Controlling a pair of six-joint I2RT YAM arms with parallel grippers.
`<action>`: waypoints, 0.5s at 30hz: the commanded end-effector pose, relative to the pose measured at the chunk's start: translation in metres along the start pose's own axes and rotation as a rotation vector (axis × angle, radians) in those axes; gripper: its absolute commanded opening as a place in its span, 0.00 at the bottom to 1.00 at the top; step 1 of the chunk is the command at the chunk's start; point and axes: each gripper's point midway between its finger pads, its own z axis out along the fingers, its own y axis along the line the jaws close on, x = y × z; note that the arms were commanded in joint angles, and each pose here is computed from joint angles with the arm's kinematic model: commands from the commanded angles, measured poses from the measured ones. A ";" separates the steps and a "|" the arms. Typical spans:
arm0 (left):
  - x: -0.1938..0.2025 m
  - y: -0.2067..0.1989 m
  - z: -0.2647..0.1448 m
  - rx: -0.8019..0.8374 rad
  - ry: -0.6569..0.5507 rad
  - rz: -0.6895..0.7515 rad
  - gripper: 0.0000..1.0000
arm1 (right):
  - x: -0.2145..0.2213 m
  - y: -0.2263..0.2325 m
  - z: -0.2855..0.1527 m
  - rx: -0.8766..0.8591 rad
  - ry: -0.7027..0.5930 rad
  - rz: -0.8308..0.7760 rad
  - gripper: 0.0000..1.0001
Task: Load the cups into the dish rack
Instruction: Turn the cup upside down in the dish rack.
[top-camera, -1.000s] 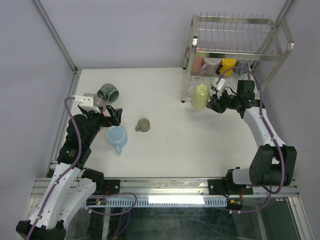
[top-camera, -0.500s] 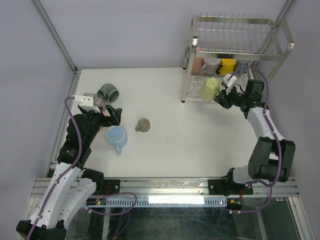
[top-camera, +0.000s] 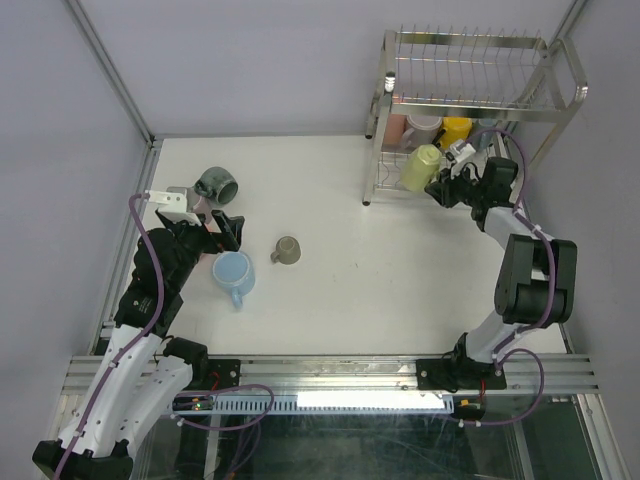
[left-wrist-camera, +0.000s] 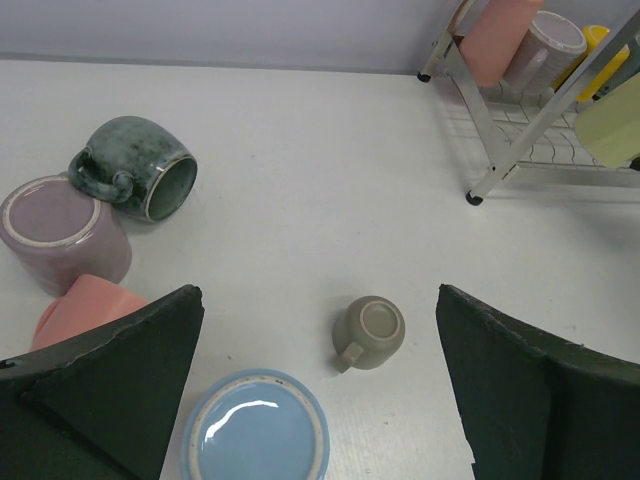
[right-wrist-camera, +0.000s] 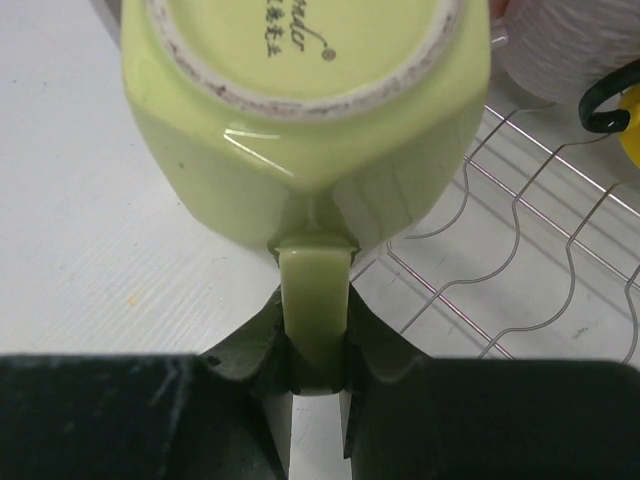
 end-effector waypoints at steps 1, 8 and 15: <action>-0.003 0.008 0.001 -0.034 -0.013 0.009 0.99 | -0.063 -0.026 0.012 0.074 -0.182 -0.098 0.00; -0.002 0.010 0.001 -0.041 -0.009 0.009 0.99 | -0.066 -0.027 0.040 0.119 -0.212 -0.121 0.00; -0.002 0.010 0.001 -0.042 -0.008 0.011 0.99 | -0.067 -0.031 0.059 0.127 -0.221 -0.098 0.00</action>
